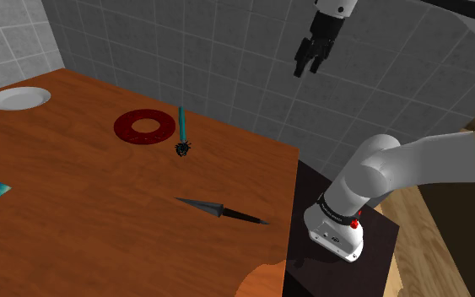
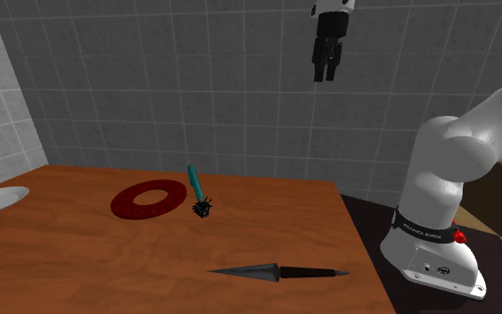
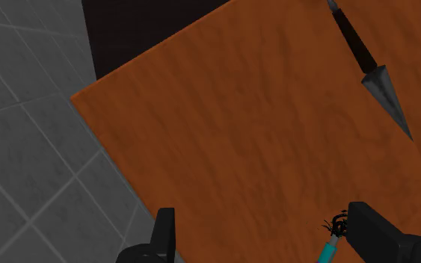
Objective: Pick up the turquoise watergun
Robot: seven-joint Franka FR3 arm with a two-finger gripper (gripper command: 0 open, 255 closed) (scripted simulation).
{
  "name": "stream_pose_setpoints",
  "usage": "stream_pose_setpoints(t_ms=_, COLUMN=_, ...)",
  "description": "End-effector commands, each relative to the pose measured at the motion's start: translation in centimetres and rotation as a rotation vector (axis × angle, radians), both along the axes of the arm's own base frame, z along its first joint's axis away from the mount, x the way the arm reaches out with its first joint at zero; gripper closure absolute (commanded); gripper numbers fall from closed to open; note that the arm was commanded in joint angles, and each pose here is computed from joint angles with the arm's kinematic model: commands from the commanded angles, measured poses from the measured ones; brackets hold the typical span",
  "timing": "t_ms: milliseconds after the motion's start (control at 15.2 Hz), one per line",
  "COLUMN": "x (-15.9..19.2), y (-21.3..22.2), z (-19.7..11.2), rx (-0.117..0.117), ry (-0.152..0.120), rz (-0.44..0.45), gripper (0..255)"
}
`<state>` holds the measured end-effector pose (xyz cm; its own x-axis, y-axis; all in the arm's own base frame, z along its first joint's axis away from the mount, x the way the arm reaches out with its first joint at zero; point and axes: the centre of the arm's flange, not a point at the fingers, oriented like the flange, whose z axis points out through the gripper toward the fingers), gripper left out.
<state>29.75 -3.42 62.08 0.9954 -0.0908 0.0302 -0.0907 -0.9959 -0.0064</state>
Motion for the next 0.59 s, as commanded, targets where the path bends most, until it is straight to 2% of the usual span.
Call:
stream_pose_setpoints(t_ms=0, x=0.0, y=0.0, z=0.0, rx=0.0, ry=0.0, rz=0.0, gripper=0)
stream_pose_setpoints(t_ms=528, x=6.0, y=6.7, z=-6.5, rx=-0.055, ry=-0.005, rz=-0.102, gripper=0)
